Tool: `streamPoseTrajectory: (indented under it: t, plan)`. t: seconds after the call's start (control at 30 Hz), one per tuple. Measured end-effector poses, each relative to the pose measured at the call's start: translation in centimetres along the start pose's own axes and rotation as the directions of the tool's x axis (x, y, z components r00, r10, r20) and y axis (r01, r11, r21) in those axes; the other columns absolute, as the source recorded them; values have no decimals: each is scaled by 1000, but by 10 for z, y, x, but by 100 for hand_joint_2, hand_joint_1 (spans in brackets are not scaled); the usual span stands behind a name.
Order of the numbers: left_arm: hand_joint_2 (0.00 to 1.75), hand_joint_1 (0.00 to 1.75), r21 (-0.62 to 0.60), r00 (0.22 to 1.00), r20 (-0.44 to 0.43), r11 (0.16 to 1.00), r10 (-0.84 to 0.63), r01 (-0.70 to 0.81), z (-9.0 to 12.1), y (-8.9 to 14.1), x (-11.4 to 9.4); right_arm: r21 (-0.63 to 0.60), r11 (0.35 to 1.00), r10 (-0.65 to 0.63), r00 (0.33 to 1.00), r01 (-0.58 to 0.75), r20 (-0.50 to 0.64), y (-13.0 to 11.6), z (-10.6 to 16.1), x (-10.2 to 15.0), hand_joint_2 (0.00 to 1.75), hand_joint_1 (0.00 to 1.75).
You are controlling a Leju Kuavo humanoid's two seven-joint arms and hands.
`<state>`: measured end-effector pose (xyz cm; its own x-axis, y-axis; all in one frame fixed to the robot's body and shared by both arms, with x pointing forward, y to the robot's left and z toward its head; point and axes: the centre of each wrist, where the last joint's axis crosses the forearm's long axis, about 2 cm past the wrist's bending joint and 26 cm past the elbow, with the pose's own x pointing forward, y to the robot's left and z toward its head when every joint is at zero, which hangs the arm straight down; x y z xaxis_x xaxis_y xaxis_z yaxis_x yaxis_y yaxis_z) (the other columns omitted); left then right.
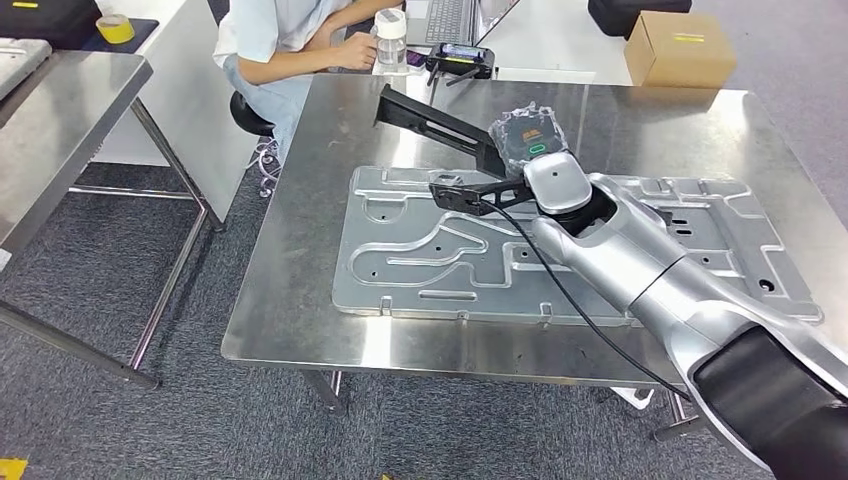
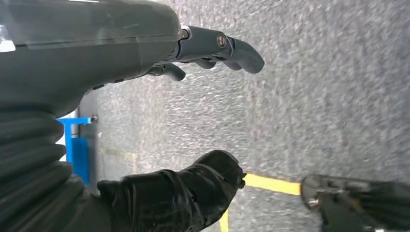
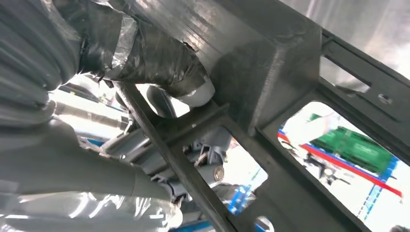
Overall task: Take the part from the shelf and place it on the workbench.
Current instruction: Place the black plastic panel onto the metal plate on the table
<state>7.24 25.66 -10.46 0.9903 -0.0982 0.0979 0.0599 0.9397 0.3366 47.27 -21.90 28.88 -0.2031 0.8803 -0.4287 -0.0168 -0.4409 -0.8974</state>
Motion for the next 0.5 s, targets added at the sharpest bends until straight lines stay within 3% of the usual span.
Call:
streamPoseTrajectory:
  t: [0.13,0.5]
  plan:
    - [175,0,-4,1000,5,1000,0,0,0,-1,0,27,1000,-14,1000,14,15,15,3,7,175,175]
    - [175,0,-9,1000,6,1000,-1,1,0,-1,0,32,999,-29,999,28,20,22,4,11,175,175]
